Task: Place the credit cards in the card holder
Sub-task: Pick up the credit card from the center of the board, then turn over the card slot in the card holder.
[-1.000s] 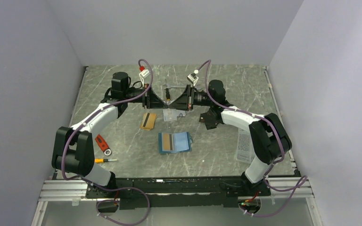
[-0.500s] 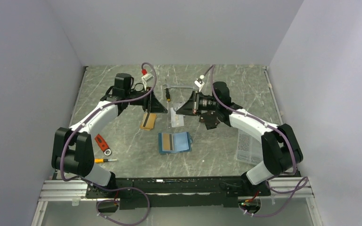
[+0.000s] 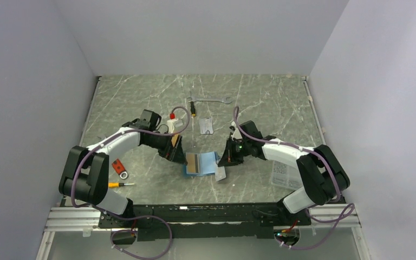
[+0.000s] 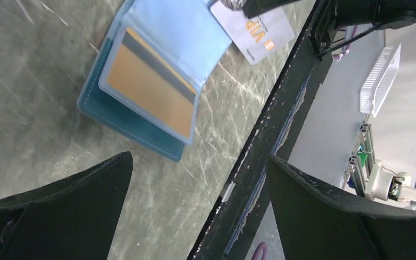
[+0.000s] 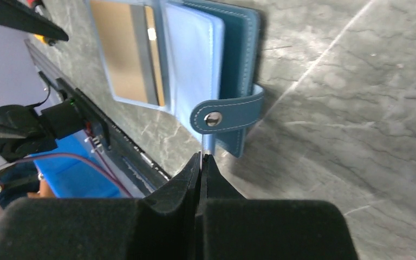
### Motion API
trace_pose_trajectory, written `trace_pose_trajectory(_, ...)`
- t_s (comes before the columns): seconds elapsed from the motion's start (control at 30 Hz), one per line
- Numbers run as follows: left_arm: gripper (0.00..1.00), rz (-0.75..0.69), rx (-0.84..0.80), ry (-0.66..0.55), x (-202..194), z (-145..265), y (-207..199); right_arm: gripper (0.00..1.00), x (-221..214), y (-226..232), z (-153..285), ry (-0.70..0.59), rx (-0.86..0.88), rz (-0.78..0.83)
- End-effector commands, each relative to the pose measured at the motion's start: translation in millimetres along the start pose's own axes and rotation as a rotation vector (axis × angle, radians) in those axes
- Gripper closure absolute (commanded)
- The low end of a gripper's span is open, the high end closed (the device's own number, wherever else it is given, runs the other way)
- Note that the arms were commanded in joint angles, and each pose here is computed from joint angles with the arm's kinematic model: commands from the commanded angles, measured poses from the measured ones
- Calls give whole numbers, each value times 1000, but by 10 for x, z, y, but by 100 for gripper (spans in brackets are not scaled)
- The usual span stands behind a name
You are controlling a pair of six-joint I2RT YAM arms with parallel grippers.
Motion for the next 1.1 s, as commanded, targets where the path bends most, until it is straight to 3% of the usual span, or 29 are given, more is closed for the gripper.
trace_pose_trajectory(0.0, 1, 17, -31, 4, -66, -44, 31, 100, -1, -103, -38, -22, -70, 22)
trace_pose_trajectory(0.37, 1, 103, -16, 55, -136, -260, 277, 100, -180, -264, -57, -20, -153, -28)
trace_pose_trajectory(0.67, 18, 151, -14, 102, -90, -400, 427, 100, -349, -346, -104, 10, -144, -66)
trace_pose_trajectory(1.07, 45, 92, 13, 77, 174, -389, 420, 100, -480, -307, -91, 20, -86, -83)
Point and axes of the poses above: each gripper's point midway between its finger pads, its own z axis back along the fingers, its own y axis along the line the jaws close on, x = y × z, the point moved 7 cm from there along z, back along the fingers, and after that the axes turned 15 degrees about z, right-handed, at the moved point
